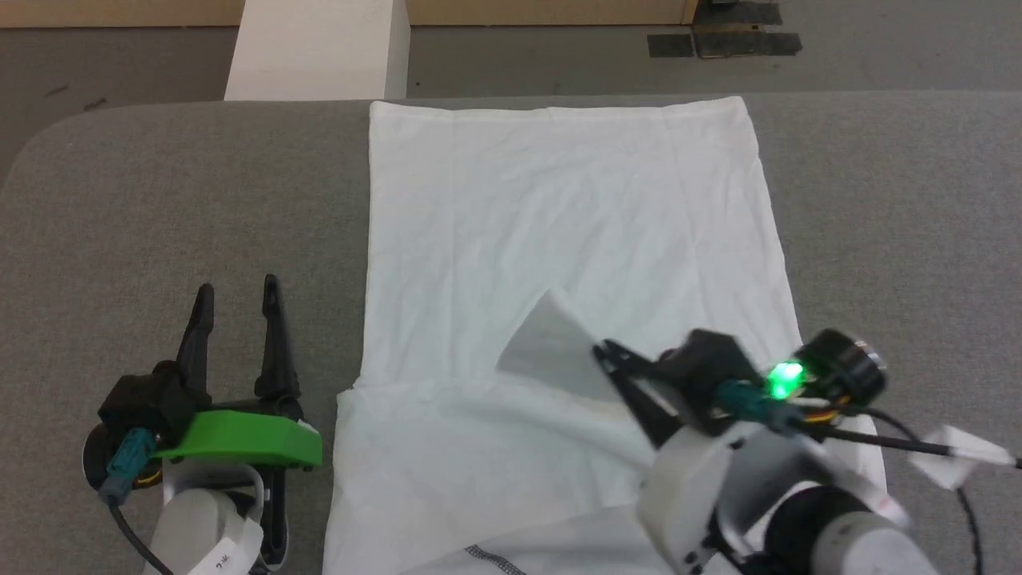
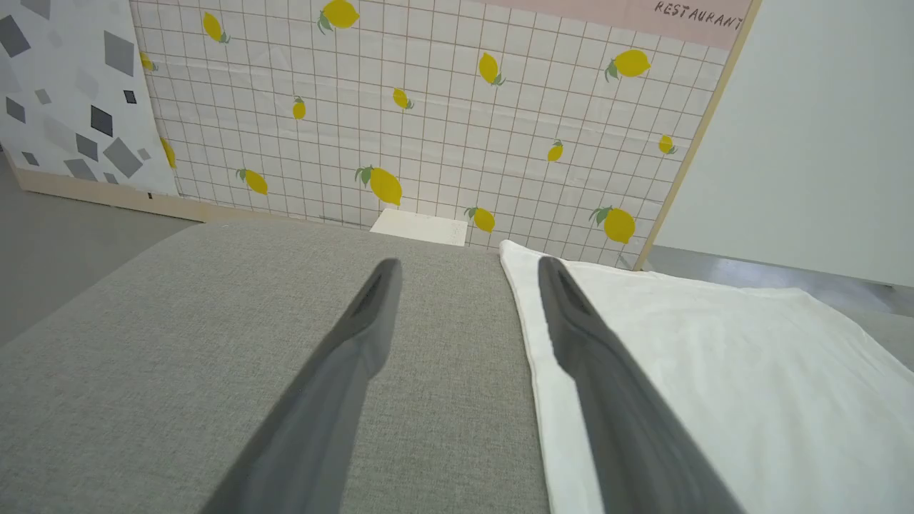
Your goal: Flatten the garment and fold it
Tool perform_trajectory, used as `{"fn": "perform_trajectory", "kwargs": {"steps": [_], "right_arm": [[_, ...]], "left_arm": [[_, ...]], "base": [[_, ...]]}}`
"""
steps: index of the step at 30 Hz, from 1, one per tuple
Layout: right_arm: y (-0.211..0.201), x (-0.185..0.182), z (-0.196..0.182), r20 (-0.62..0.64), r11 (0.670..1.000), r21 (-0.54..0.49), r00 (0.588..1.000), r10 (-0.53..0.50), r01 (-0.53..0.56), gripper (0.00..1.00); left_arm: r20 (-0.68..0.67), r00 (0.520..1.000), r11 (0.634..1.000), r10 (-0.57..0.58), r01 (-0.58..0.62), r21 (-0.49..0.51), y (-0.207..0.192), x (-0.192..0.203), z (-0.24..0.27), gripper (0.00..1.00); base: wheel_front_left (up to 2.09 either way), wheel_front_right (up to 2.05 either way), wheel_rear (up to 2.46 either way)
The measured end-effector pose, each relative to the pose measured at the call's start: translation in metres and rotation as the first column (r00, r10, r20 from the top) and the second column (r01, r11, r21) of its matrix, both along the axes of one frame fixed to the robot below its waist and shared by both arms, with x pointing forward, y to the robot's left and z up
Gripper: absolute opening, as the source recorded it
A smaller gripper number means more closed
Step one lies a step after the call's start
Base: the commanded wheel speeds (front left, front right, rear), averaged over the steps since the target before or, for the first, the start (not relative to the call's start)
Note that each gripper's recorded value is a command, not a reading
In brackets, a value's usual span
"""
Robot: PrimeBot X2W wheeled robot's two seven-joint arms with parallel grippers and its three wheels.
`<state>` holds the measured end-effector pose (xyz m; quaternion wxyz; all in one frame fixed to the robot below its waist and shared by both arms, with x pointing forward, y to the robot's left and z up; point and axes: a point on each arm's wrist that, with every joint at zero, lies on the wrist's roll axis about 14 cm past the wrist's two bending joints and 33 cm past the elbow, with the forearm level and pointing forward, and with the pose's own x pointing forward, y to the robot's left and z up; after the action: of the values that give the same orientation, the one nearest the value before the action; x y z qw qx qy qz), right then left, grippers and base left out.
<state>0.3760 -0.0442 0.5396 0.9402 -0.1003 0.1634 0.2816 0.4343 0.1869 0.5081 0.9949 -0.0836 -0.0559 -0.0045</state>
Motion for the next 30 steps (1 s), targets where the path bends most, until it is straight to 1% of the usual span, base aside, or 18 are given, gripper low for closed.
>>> {"fn": "perform_trajectory", "kwargs": {"steps": [2, 5, 8, 13, 14, 15, 17, 19, 22, 23, 24, 25, 27, 29, 30], "right_arm": [[0.02, -0.004, -0.022, -0.06, 0.998, -0.005, 0.997, 0.056, -0.056, 0.0], [0.047, -0.018, -0.065, -0.181, 0.991, -0.015, 0.975, 0.131, -0.136, 0.0], [0.06, -0.033, -0.103, -0.282, 0.981, -0.036, 0.944, 0.171, -0.188, 0.0], [0.068, -0.056, -0.144, -0.414, 0.967, -0.053, 0.887, 0.207, -0.25, 0.0], [0.067, -0.059, -0.148, -0.431, 0.966, -0.052, 0.878, 0.208, -0.254, 0.06], [0.066, -0.062, -0.151, -0.448, 0.966, -0.051, 0.87, 0.206, -0.255, 0.22], [0.062, -0.063, -0.155, -0.47, 0.968, -0.053, 0.861, 0.194, -0.247, 1.0], [0.054, -0.056, -0.151, -0.46, 0.977, -0.042, 0.872, 0.166, -0.208, 1.0], [0.04, -0.031, -0.125, -0.373, 0.995, 0.036, 0.923, 0.098, -0.091, 1.0], [0.034, -0.025, -0.117, -0.346, 0.997, 0.058, 0.935, 0.071, -0.055, 1.0], [0.024, -0.015, -0.105, -0.307, 0.996, 0.092, 0.951, 0.025, 0.004, 1.0], [0.011, -0.006, -0.093, -0.264, 0.99, 0.126, 0.964, -0.03, 0.065, 1.0], [-0.018, 0.01, -0.071, -0.171, 0.971, 0.168, 0.975, -0.139, 0.168, 1.0], [-0.046, 0.021, -0.051, -0.086, 0.947, 0.2, 0.967, -0.238, 0.251, 1.0], [-0.062, 0.025, -0.04, -0.034, 0.931, 0.222, 0.956, -0.29, 0.29, 1.0]], "left_arm": [[-0.005, 1.0, 1.0, 0.002, -0.002, -0.002, 0.001, 0.0, -0.002, 1.0], [-0.014, 1.0, 1.0, 0.008, -0.008, -0.003, 0.003, -0.001, -0.005, 1.0], [-0.022, 1.0, 1.0, 0.018, -0.018, -0.006, 0.007, -0.002, -0.007, 1.0], [-0.028, 0.999, 1.0, 0.031, -0.031, -0.004, 0.011, -0.003, -0.009, 1.0], [-0.027, 0.999, 0.999, 0.032, -0.032, -0.004, 0.011, -0.003, -0.009, 1.0], [-0.027, 0.999, 0.999, 0.032, -0.032, -0.004, 0.011, -0.003, -0.009, 1.0], [-0.027, 0.999, 1.0, 0.029, -0.029, -0.005, 0.01, -0.002, -0.009, 1.0], [-0.027, 0.999, 1.0, 0.024, -0.024, -0.006, 0.008, -0.002, -0.009, 1.0], [-0.025, 1.0, 1.0, 0.004, -0.004, -0.009, 0.002, -0.001, -0.009, 1.0], [-0.024, 1.0, 1.0, -0.004, 0.004, -0.011, 0.0, -0.001, -0.008, 1.0], [-0.024, 1.0, 1.0, -0.014, 0.014, -0.011, -0.003, 0.0, -0.008, 1.0], [-0.023, 0.999, 1.0, -0.025, 0.024, -0.01, -0.006, 0.001, -0.008, 1.0], [-0.025, 0.999, 0.999, -0.048, 0.048, -0.001, -0.011, 0.003, -0.008, 1.0], [-0.03, 0.997, 0.997, -0.077, 0.078, 0.014, -0.016, 0.007, -0.008, 1.0], [-0.031, 0.995, 0.995, -0.096, 0.097, 0.026, -0.02, 0.011, -0.007, 1.0]], "base": [[0.0, 0.0, 0.0], [0.0, 0.0, 0.0], [0.0, 0.0, 0.0], [0.0, 0.0, 0.0], [0.0, 0.0, 0.0], [0.0, 0.0, 0.0], [0.0, 0.0, 0.0], [0.0, 0.0, 0.0], [0.0, 0.0, 0.0], [0.0, 0.0, 0.0], [0.0, 0.0, 0.0], [0.0, 0.0, 0.0], [0.0, 0.0, 0.0], [0.0, 0.0, 0.0], [0.0, 0.0, 0.0]]}}
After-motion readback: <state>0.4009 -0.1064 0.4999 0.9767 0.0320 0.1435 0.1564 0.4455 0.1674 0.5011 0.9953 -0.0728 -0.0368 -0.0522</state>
